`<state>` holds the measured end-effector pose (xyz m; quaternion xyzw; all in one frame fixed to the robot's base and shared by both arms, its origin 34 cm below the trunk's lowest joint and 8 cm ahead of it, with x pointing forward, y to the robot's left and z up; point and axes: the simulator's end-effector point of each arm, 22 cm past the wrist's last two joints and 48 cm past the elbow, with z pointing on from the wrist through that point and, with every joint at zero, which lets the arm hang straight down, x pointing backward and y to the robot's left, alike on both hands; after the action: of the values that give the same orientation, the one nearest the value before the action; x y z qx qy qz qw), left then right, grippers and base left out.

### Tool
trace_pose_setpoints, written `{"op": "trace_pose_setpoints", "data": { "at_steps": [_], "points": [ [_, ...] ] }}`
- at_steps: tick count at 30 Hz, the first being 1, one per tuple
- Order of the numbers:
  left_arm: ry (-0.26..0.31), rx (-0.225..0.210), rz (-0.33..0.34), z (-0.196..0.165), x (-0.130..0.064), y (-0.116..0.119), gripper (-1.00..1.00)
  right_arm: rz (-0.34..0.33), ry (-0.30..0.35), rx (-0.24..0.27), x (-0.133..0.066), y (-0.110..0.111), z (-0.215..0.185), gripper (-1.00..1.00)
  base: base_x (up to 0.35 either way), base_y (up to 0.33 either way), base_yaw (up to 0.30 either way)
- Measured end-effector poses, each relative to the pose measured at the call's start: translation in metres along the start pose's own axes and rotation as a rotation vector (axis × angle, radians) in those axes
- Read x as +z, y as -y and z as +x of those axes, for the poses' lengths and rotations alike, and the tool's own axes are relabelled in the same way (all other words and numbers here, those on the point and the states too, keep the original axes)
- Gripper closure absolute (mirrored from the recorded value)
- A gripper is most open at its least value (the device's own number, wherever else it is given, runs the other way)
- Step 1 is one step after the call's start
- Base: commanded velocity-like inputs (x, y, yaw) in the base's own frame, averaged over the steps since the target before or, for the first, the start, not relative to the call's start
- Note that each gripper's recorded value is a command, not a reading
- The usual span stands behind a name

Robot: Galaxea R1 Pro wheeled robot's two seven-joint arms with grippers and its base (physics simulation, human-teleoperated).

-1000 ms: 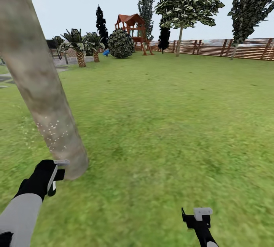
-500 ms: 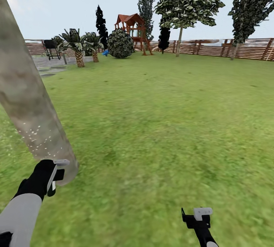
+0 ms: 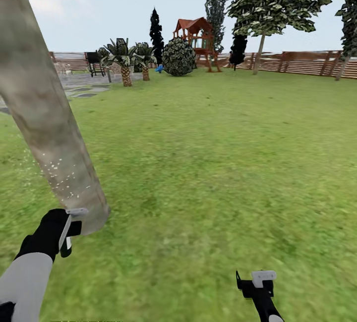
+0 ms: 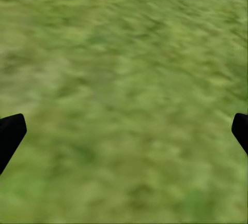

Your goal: In the garden, pick up the pesticide atomizer on the floor and spray pesticide onto both trees until each tree trunk is fully covered.

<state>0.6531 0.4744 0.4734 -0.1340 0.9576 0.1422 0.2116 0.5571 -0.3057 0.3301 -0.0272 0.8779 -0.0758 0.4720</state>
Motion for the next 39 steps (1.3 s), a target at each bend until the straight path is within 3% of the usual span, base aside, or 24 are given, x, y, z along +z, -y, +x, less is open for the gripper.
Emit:
{"op": "trace_pose_setpoints", "data": {
  "at_steps": [20, 32, 34, 39],
  "points": [
    [-0.001, 0.003, 0.005, 0.001, 0.0, 0.004, 1.0, -0.003, 0.001, -0.002, 0.0, -0.001, 0.0, -1.0, 0.142, -0.266, 0.275],
    [0.0, 0.004, 0.004, 0.0, 0.0, 0.004, 1.0, 0.0, 0.0, -0.001, 0.0, 0.001, 0.0, -1.0, 0.155, -0.265, 0.034],
    [0.017, 0.001, 0.017, -0.006, -0.004, 0.01, 1.0, 0.003, 0.0, -0.001, 0.0, 0.002, 0.0, -1.0, 0.146, -0.264, 0.154],
    [0.144, -0.024, 0.008, -0.054, -0.036, 0.003, 1.0, 0.006, 0.0, -0.003, 0.0, 0.004, 0.0, -1.0, 0.15, -0.264, 0.261]
  ]
}}
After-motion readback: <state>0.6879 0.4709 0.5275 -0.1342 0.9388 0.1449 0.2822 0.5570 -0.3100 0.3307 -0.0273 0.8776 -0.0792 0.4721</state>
